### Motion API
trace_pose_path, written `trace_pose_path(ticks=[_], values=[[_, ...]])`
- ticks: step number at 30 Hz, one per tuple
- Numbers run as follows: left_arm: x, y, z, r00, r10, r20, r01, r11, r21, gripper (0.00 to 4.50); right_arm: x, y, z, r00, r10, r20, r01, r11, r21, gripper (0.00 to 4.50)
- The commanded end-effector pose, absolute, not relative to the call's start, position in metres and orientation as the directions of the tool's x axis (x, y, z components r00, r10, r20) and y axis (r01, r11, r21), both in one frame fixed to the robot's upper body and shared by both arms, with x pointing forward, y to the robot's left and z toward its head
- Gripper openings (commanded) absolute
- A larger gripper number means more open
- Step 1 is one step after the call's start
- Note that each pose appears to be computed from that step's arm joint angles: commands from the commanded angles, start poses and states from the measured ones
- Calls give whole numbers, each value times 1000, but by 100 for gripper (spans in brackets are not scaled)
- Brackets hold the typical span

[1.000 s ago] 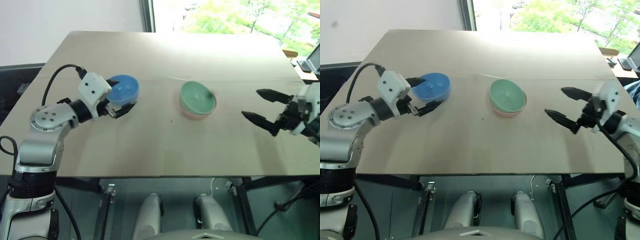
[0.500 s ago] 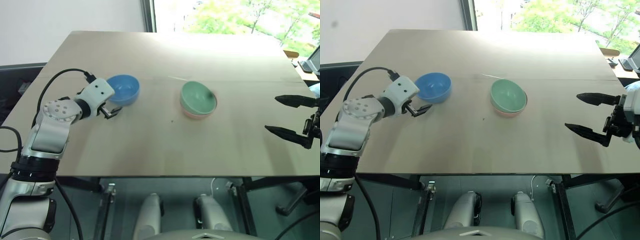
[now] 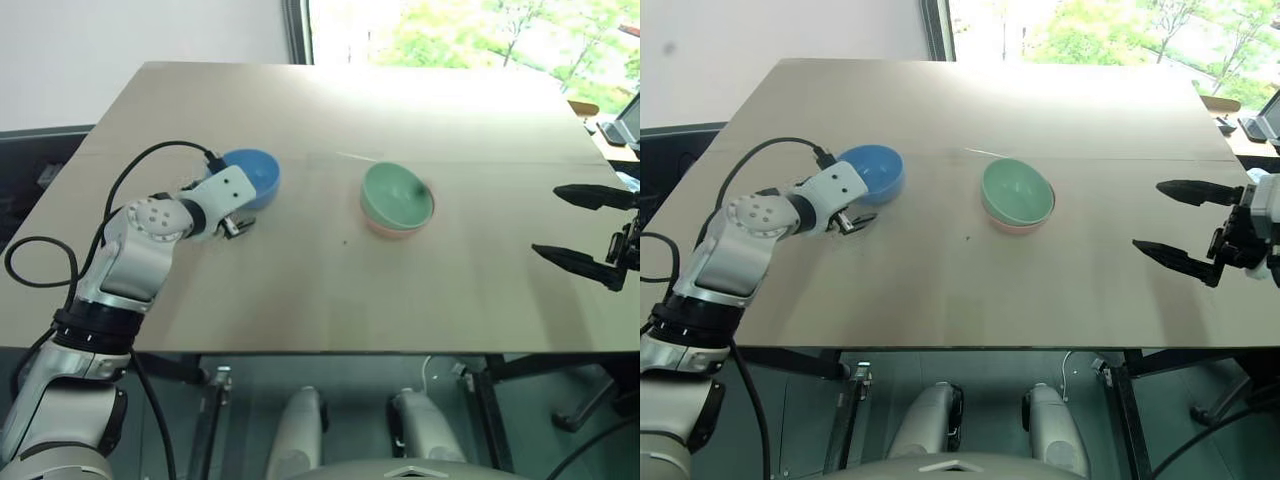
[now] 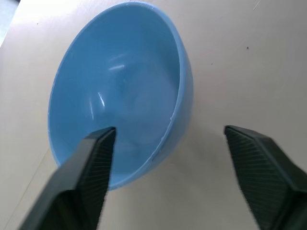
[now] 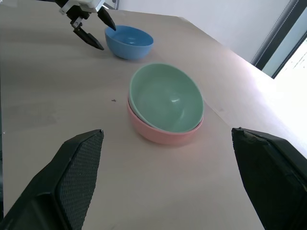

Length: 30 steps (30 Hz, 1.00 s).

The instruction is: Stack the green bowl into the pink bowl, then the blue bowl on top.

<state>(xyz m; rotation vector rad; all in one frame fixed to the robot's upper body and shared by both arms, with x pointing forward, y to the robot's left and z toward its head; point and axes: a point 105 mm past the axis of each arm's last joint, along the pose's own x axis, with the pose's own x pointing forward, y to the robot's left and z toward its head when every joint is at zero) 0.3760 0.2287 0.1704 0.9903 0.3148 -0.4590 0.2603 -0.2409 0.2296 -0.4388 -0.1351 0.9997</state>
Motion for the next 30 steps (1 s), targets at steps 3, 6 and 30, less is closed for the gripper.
trace_pose_path(ticks=[3,6,30], values=[[384,220,178,867,-240,-437,498,408,765,133,260,-237,235,536,842,-62,-767,455,-453,450],[384,220,178,861,-248,-444,508,396,764,10,259,-237,233,536,842,-63,-768,455,-451,450],[354,49,263,316,-867,-384,660,-89,746,3,246,-239,224,589,805,-65,-737,503,-452,450]])
